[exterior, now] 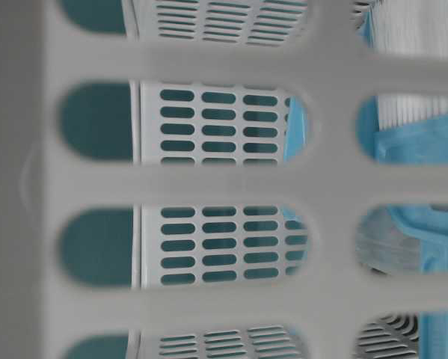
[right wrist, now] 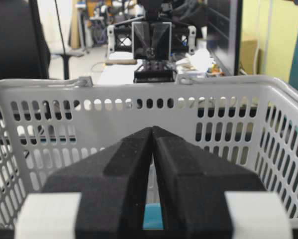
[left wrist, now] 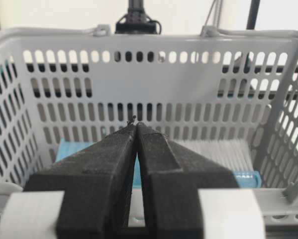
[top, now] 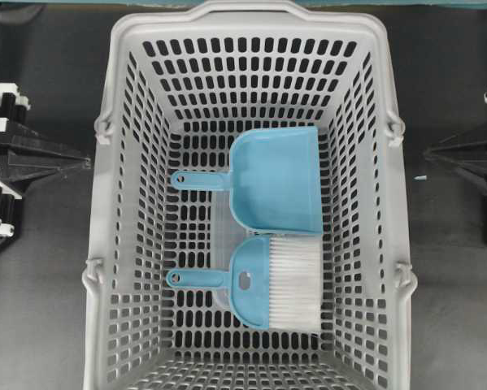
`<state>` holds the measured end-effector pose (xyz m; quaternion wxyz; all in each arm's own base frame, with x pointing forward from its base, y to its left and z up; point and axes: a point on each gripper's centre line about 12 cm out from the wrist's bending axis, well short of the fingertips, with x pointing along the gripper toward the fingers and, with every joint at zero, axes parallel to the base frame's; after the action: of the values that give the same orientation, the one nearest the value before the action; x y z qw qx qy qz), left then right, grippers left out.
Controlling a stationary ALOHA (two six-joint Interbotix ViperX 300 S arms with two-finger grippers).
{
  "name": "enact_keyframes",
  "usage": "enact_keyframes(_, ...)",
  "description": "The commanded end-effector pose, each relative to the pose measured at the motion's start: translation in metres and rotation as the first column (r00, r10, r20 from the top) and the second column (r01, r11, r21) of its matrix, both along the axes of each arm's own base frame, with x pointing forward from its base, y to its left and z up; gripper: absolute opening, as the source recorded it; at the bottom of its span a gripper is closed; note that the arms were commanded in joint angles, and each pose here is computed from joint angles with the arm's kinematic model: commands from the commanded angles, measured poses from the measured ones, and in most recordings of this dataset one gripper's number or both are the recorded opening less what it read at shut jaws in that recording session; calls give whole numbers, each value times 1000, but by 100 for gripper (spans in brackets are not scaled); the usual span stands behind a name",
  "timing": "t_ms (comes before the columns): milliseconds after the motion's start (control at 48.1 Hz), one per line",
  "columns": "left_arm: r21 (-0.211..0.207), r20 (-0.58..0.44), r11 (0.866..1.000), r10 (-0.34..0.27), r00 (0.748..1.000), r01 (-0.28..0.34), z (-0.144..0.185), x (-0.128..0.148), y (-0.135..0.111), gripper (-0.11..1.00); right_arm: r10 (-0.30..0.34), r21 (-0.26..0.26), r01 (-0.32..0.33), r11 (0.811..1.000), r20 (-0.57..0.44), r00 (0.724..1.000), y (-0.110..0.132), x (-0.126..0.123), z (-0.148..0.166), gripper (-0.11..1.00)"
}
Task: Pick up the hand brush from the shopping basket with the left arm.
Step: 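Move the left gripper over the basket toward the blue hand brush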
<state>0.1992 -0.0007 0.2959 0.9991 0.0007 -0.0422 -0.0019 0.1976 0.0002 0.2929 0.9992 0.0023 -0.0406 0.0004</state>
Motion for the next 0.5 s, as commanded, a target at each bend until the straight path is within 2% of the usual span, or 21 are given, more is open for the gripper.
enact_keyframes(0,26,6,1000,-16,1000,16,21,5,-3,6,-6,5,6,1000,21,1000,-1,3,10,0)
enact_keyframes(42,23,-20,1000,-19,1000,20,26,7,-4,4,-6,14,6,1000,14,1000,-1,3,14,0)
enact_keyframes(125,22,-89,999,-28,996,30,37,13,-6,0,-4,24,6,1000,-86,996,-1,5,17,0)
enact_keyframes(229,24,-201,998,-46,979,52,49,22,-12,0,3,30,4,1000,-225,974,0,3,22,0)
enact_keyframes(354,23,-313,997,-64,947,75,61,32,-18,0,6,27,4,1000,-353,936,0,-4,32,0)
enact_keyframes(478,26,-423,995,-76,903,96,68,46,-24,0,8,25,3,1000,-405,914,0,-7,38,0)
